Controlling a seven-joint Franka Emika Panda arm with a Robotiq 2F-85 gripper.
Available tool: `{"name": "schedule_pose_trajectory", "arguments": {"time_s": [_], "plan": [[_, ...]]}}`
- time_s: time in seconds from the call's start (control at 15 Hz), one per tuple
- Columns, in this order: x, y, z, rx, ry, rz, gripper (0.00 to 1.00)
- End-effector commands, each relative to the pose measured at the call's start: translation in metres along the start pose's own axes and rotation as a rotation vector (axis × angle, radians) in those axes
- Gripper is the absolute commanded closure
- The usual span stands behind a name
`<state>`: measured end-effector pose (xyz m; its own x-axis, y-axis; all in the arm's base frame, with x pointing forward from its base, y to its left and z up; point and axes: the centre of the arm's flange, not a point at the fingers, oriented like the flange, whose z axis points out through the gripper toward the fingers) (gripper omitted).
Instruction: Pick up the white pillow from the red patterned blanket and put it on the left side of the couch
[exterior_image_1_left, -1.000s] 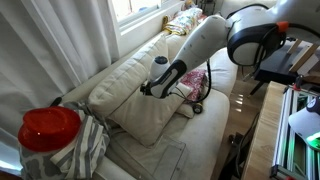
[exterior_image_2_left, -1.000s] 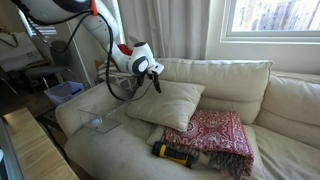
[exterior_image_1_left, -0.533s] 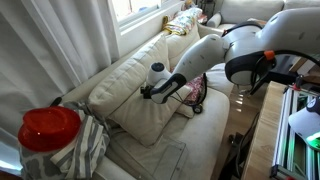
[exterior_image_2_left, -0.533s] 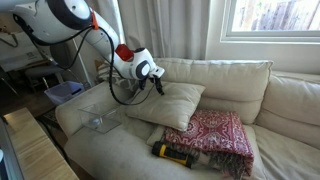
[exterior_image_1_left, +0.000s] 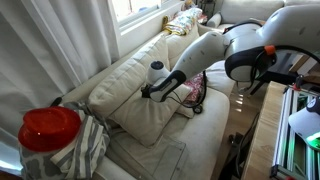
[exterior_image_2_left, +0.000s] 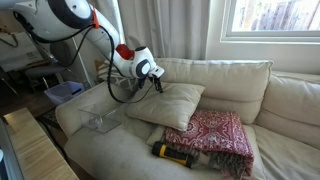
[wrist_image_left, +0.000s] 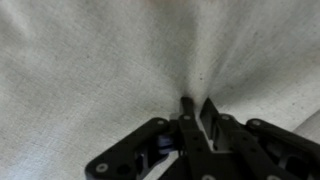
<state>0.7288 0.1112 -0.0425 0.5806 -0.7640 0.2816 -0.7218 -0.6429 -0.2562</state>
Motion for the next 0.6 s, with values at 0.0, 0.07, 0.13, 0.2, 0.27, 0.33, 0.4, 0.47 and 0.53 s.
{"name": "schedule_pose_trajectory", "arguments": {"time_s": [0.0,0.07,0.13,0.2,0.27,0.33,0.4,0.47,0.53], "plan": [[0.005,0.004,0.030,-0.018,-0.077,0.063,1.00],[0.006,0.005,0.030,-0.011,-0.089,0.084,1.00],[0.008,0.006,0.028,-0.001,-0.098,0.099,0.99],[0.009,0.008,0.028,0.011,-0.110,0.115,0.99],[0.011,0.008,0.024,0.025,-0.121,0.129,0.99],[0.011,0.008,0.014,0.043,-0.143,0.144,0.99],[0.013,0.009,0.006,0.055,-0.151,0.149,0.99],[0.013,0.012,-0.009,0.070,-0.166,0.149,0.99],[0.013,0.017,-0.021,0.068,-0.170,0.144,0.99]]}}
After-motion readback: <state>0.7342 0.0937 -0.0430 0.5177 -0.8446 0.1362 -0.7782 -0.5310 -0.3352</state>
